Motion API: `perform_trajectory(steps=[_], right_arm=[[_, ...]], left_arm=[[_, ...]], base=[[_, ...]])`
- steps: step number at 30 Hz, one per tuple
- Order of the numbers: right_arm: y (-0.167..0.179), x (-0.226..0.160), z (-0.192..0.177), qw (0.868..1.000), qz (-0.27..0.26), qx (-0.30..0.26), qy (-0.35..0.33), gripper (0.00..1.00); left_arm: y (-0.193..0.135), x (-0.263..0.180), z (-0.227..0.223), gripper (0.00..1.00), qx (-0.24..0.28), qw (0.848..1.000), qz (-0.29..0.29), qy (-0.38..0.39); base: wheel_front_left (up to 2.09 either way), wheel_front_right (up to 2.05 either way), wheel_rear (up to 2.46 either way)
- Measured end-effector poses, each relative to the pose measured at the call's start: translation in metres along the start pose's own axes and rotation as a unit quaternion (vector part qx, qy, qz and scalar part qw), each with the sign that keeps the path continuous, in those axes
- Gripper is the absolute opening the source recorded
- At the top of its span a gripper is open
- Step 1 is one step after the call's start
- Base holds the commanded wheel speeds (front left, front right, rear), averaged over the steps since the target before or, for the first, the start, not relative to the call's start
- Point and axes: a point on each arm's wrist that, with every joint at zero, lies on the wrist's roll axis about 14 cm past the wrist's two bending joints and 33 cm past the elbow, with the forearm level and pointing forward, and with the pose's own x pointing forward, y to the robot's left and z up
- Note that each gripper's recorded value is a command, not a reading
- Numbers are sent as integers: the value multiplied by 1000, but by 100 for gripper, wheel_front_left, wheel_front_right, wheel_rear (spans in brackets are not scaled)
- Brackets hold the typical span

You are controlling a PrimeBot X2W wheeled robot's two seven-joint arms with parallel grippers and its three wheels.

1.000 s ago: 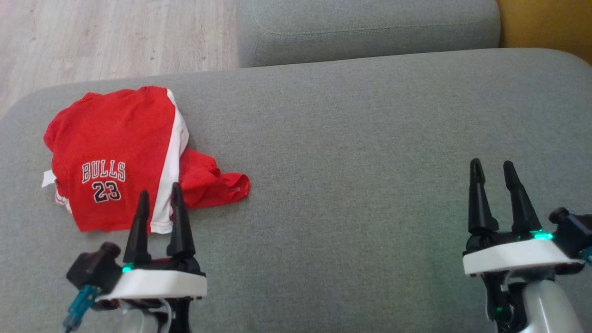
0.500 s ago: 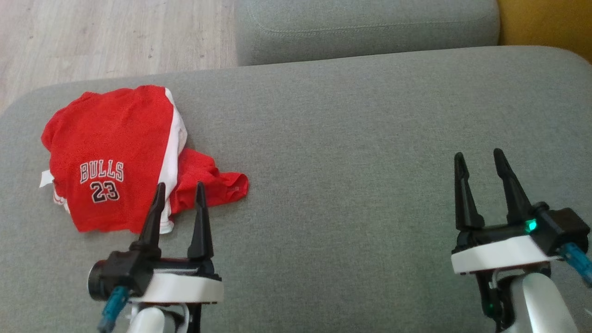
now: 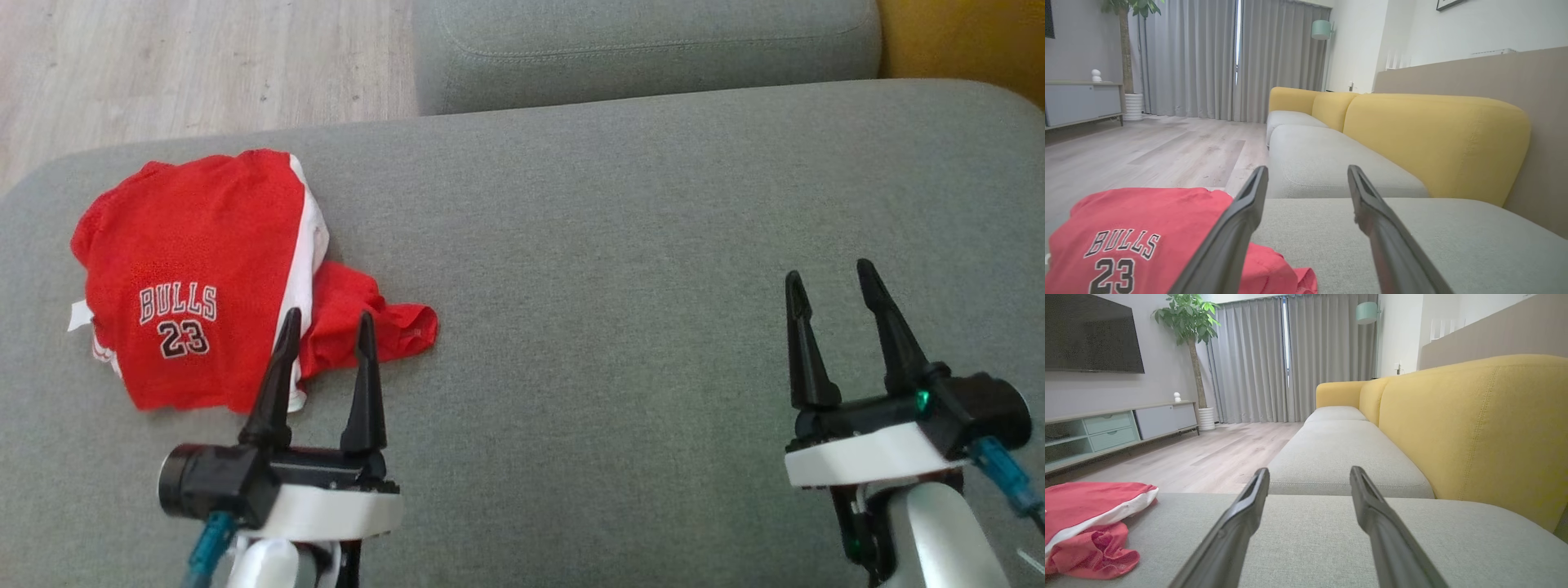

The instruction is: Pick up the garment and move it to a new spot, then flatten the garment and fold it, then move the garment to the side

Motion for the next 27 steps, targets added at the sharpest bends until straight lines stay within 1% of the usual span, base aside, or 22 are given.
perform_trajectory(steps=[1, 4, 7, 9, 12, 14, 19, 27], right_arm=[[0, 0, 0, 1000, 0, 6, -1, 100], [-2, -1, -1, 999, -10, 51, -5, 100], [-5, -3, -5, 998, -17, 68, -4, 100], [-5, -5, -8, 997, -19, 78, -1, 100], [1, -8, -18, 996, -13, 81, 16, 100], [3, -10, -25, 996, -12, 85, 27, 100], [2, -12, -31, 995, -15, 90, 37, 100], [2, -13, -31, 995, -16, 89, 36, 100]], left_arm=[[-1, 0, 1, 100, -7, 1000, -3, -2], [2, 1, 4, 100, -25, 1000, -3, -11], [6, -2, 2, 100, -28, 1000, -3, -10], [6, -6, -5, 100, -21, 1000, -6, 0], [5, -14, -25, 100, -11, 999, -9, 30], [5, -16, -30, 100, -13, 999, -9, 39], [6, -17, -32, 100, -14, 999, -5, 43], [6, -17, -31, 100, -14, 999, -6, 42]], base=[[0, 0, 0], [0, 0, 0], [0, 0, 0], [0, 0, 0], [0, 0, 0], [0, 0, 0], [0, 0, 0], [0, 0, 0]])
